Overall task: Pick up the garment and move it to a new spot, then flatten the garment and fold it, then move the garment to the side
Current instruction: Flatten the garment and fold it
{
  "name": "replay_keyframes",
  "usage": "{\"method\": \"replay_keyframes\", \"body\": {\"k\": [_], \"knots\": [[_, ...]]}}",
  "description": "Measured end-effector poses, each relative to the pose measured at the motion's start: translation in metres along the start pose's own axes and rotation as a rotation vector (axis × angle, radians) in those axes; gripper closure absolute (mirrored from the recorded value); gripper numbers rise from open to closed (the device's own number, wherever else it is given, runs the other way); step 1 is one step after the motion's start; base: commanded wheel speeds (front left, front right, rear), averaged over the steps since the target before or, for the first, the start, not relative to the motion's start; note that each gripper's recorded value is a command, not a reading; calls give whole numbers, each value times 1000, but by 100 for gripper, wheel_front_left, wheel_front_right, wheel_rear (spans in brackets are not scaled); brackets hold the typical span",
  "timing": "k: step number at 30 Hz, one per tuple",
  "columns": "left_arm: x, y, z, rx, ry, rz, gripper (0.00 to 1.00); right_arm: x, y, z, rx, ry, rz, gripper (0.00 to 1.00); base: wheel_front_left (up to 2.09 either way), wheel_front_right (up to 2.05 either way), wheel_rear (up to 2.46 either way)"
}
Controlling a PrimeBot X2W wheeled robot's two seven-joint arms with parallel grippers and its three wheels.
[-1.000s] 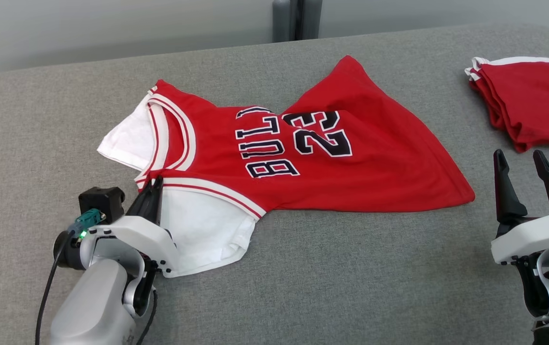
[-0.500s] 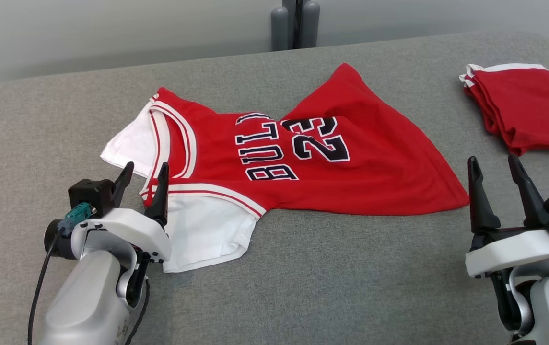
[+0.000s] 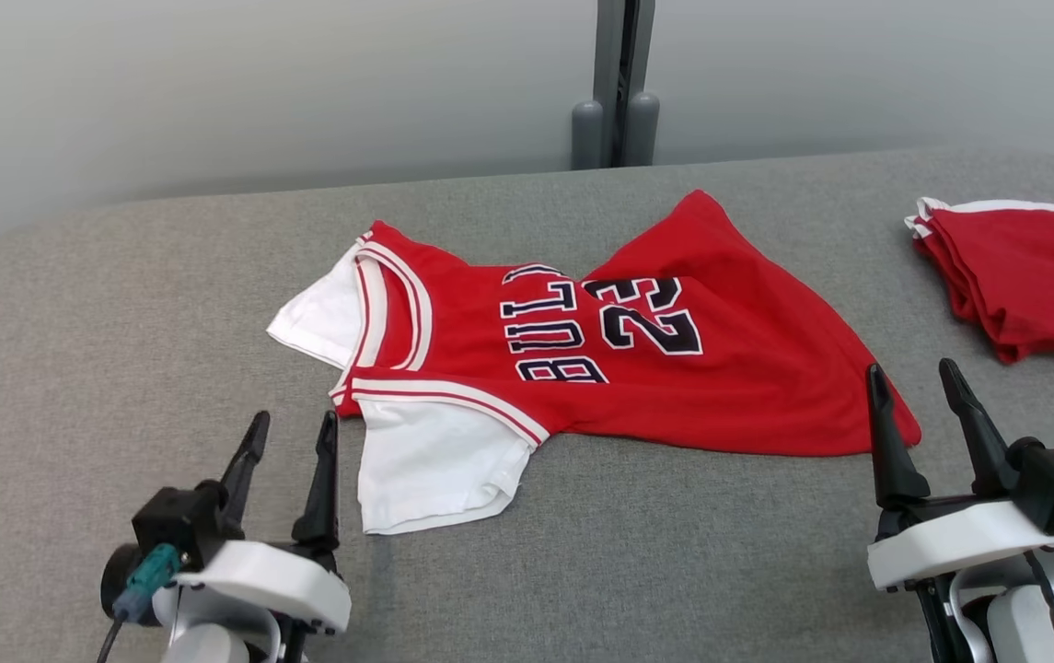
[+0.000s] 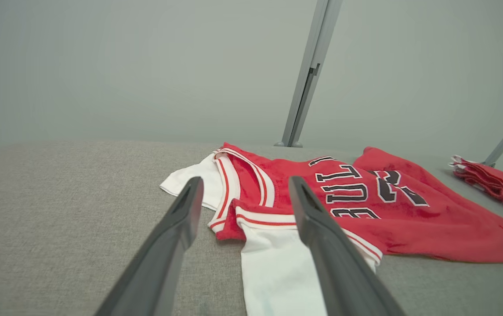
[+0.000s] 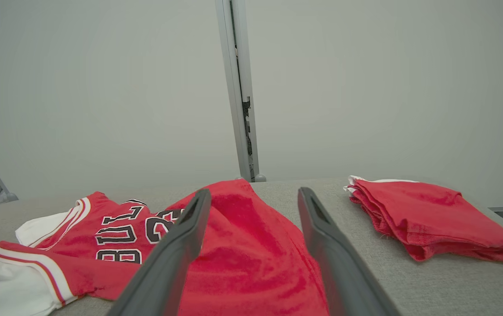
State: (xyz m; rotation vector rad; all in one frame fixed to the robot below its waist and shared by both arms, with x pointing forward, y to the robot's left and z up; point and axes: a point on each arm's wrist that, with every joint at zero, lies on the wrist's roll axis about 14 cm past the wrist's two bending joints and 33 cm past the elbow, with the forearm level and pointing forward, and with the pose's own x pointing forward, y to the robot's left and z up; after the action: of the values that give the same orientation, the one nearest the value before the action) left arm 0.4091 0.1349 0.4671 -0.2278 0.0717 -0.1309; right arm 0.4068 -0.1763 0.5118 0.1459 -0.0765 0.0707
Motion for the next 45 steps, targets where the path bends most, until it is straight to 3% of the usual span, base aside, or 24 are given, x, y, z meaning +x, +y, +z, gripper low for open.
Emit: {"method": "replay_keyframes", "body": {"k": [14,41,45], "knots": [[-62,14,8,-59,-60,130,0,-13,35,1,60,-10,86,0,0,0,0],[-66,11,6,-48,-55,129,0,-13,46,-11,75,27,116,0,0,0,0],[-65,5,-10,-39,23,104,0,-12,46,-12,75,28,116,0,0,0,0]]}}
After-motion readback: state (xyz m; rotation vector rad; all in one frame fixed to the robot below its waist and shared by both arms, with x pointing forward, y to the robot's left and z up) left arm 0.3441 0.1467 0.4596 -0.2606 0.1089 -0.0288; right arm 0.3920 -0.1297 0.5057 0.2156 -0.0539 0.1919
